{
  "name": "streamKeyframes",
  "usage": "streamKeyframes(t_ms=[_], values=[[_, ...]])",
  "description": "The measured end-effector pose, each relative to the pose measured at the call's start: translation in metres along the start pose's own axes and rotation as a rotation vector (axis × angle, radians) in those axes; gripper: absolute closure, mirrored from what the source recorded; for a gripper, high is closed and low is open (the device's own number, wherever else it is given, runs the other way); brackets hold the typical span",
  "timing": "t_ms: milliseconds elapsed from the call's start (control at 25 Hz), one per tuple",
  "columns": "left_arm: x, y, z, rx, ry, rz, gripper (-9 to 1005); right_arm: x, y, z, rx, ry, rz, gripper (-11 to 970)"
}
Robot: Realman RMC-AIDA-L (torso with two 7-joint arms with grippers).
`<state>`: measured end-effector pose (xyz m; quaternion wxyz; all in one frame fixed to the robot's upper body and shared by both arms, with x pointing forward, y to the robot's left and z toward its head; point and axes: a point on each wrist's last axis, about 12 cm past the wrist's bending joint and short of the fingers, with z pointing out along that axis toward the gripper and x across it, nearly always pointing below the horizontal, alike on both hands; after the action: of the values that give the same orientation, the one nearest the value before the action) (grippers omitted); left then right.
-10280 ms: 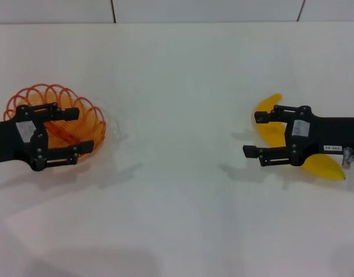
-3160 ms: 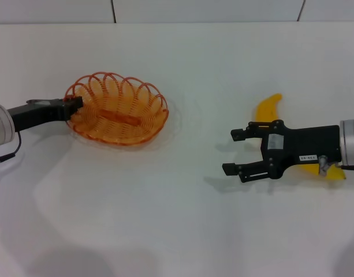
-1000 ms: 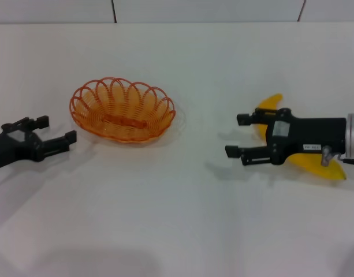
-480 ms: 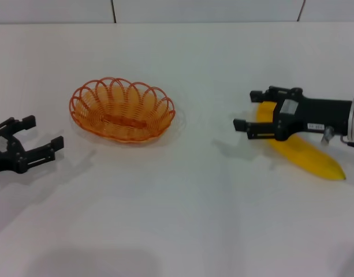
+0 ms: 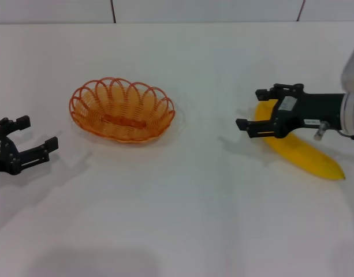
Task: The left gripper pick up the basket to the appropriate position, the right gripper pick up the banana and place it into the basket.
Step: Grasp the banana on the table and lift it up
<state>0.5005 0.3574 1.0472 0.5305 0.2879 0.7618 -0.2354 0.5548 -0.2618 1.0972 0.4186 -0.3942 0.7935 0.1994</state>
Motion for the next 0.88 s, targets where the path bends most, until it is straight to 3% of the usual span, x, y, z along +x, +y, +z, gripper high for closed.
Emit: streamKeyframes(t_ms=[520,880], values=[[-0.002,0.0,0.002,0.008,0.002,0.007,100,-0.006,-0.004,0.001,0.076,0.225,0.027,105],[-0.003,0.0,0.004,0.015,0.003,0.011,100,-0.006,-0.005,0.007,0.102,0.298,0.025,121]])
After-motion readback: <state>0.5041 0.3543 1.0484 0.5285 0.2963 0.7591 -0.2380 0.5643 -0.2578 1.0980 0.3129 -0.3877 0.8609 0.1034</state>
